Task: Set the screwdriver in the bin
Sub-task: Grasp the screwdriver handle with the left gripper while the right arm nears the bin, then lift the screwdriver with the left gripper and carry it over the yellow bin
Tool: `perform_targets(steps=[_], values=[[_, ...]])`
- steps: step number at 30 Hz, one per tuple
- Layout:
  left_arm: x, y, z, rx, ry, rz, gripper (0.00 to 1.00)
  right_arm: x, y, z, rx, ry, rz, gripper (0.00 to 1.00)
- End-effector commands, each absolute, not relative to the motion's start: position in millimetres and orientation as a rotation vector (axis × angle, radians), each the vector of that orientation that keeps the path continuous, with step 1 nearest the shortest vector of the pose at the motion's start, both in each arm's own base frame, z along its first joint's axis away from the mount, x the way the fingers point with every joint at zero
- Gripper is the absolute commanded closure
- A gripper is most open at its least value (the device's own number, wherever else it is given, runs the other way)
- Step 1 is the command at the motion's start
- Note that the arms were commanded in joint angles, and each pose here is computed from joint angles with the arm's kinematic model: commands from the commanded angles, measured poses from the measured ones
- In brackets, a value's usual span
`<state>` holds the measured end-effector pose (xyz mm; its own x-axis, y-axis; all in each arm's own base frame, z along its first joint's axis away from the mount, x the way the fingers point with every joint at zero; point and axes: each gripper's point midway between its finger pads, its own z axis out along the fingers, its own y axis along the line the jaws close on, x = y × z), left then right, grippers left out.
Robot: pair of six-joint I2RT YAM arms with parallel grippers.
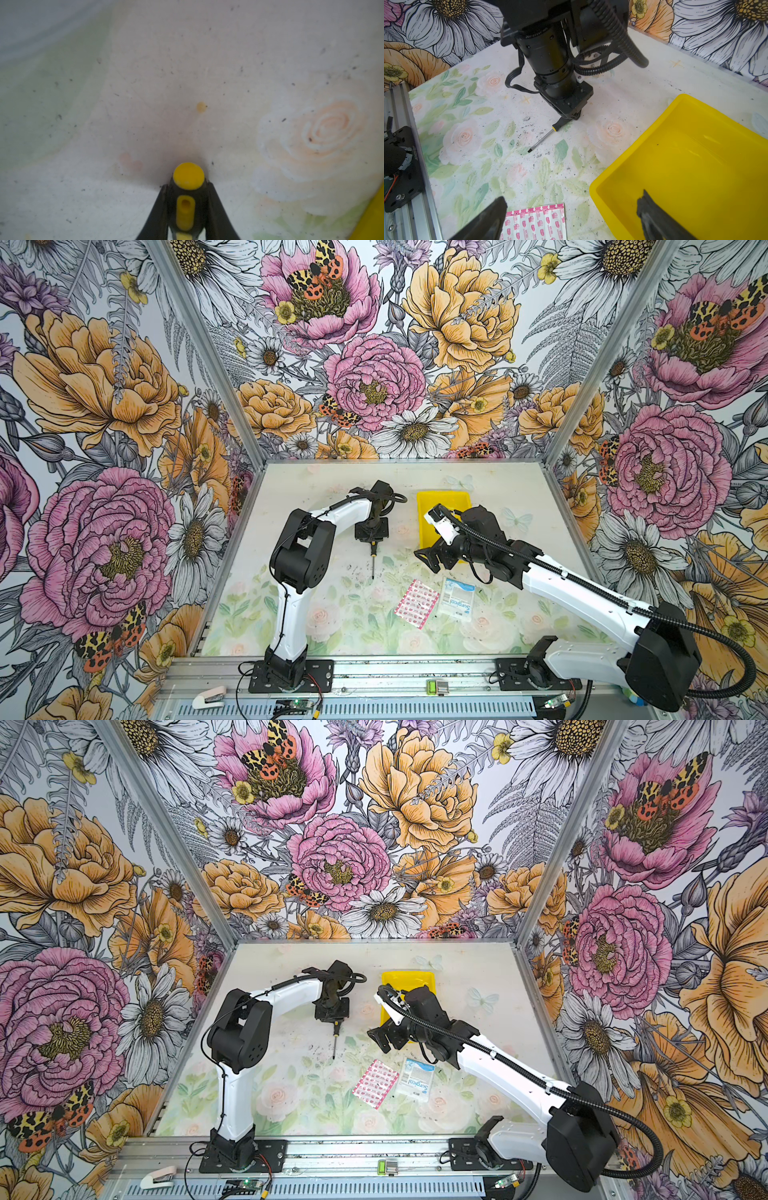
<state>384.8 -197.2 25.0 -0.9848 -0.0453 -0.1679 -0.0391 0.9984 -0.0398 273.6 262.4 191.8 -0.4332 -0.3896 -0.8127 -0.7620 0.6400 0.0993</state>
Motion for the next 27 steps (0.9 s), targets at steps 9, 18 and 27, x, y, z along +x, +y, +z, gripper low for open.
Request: perform_targets(steps=[9, 18, 27], values=[[399, -202, 84, -0.132, 2.820, -0.114, 0.86, 286, 234, 206, -0.749, 2.048, 0.520, 0.01], [420, -229, 143, -0.157, 2.689, -0.265, 0.86, 300, 202, 216, -0.576, 2.054, 0.527, 0.00], [436, -280, 184, -0.092, 2.597, -0.418, 0.83, 312, 162, 230, -0.462, 2.023, 0.475, 0.01]])
